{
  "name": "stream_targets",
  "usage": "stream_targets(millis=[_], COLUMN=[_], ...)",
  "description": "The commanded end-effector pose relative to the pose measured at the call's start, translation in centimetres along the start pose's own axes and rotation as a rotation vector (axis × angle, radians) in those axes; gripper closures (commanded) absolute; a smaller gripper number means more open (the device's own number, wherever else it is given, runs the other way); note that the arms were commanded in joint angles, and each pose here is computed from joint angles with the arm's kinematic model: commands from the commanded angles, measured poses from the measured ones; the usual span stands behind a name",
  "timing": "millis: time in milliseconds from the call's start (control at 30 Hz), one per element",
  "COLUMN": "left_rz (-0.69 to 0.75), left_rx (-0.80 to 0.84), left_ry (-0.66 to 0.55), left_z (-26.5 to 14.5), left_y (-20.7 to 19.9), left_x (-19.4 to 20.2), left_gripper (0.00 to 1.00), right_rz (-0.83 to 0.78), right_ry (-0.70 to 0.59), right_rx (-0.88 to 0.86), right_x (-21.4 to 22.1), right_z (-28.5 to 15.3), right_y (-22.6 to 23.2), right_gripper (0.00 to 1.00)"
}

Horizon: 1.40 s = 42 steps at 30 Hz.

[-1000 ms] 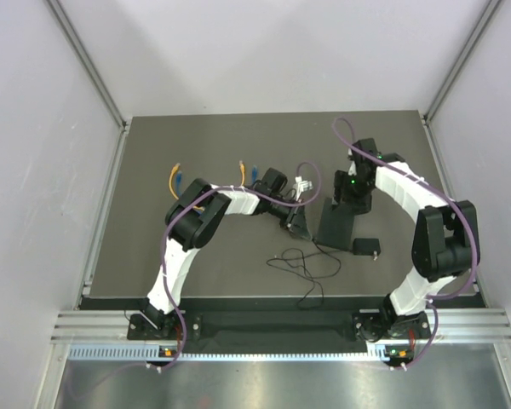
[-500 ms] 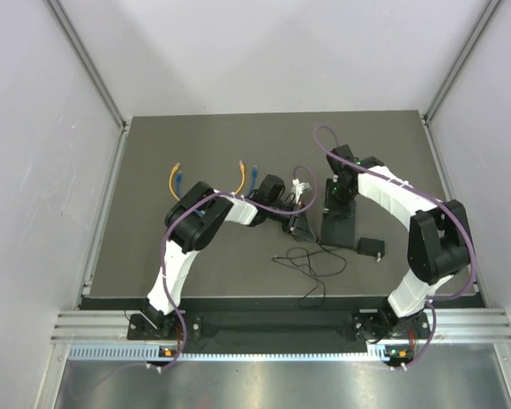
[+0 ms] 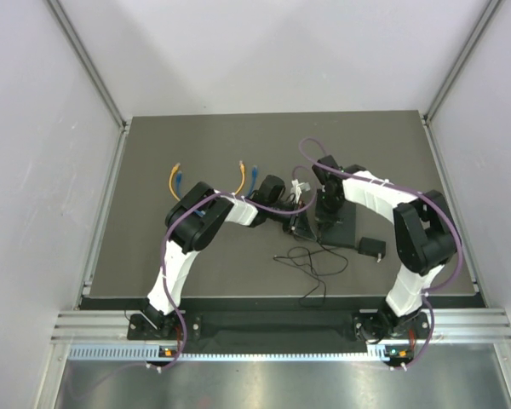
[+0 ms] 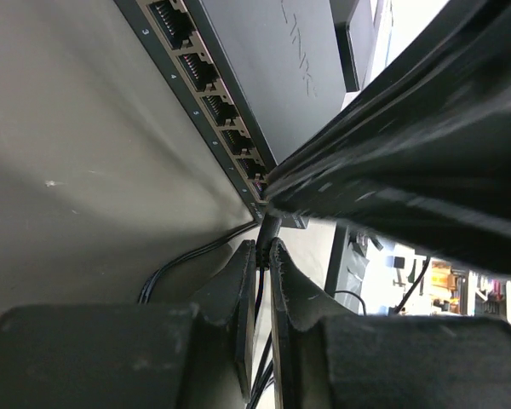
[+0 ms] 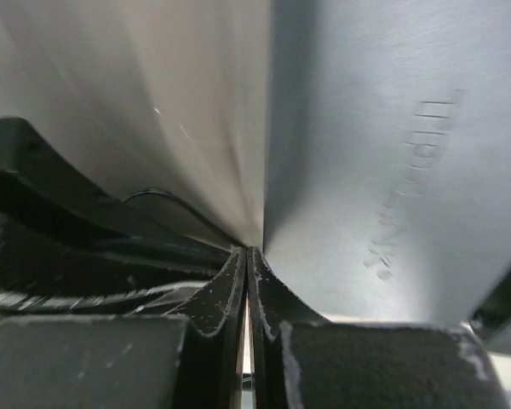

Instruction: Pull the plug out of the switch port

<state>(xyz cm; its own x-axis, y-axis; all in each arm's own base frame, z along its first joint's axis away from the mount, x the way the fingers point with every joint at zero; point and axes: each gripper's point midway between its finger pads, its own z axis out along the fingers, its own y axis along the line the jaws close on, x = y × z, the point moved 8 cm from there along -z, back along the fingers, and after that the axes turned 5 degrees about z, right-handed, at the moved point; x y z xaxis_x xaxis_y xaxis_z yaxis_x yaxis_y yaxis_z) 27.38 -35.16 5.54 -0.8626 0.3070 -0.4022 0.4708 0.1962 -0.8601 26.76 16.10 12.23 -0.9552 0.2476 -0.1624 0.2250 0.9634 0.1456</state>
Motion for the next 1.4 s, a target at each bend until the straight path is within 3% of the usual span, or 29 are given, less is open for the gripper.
stream_targets(millis=[0,133,400,933,1000,1133,1367], left_rz=[0.023,0.022,-0.115,-0.150,-0.143,-0.058,0.006], left_rx=[-0.045,-0.056,-0.112,-0.101,-0.099,-0.097,-0.163], left_ry=[-0.046,-0.041,-0.048,-0.059,-0.060,-0.080,-0.098], left_z=[0.2,0.1,-2.6,-4.5,-4.7,-5.7,-8.1], left_y=[0.1,0.2,2.3,4.1,4.0,2.1,-2.2], left_x=[-0.9,-1.3,-2.9,-4.4,-4.3,-4.9,-7.3], left_gripper=[1.00,1.00,1.00,1.00,1.00,1.00,1.00], right_rz=[-0.072,-0.096,-0.171,-0.247,-0.233,-0.222,-0.201], right_ry=[-0.005,0.005,-0.008,-0.025,-0.024,-0.180,-0.176], right_rx=[-0.062,-0.003,0.199,0.333,0.301,0.035,-0.033], right_x=[0.3,0.4,2.3,2.1,2.1,0.8,-2.1], right_z=[0.8,1.3,1.3,2.4,1.9,-2.4,-5.6], right_y=[1.1,0.7,-3.4,-4.6,-4.2,-1.6,0.1], right_gripper=[1.00,1.00,1.00,1.00,1.00,1.00,0.96])
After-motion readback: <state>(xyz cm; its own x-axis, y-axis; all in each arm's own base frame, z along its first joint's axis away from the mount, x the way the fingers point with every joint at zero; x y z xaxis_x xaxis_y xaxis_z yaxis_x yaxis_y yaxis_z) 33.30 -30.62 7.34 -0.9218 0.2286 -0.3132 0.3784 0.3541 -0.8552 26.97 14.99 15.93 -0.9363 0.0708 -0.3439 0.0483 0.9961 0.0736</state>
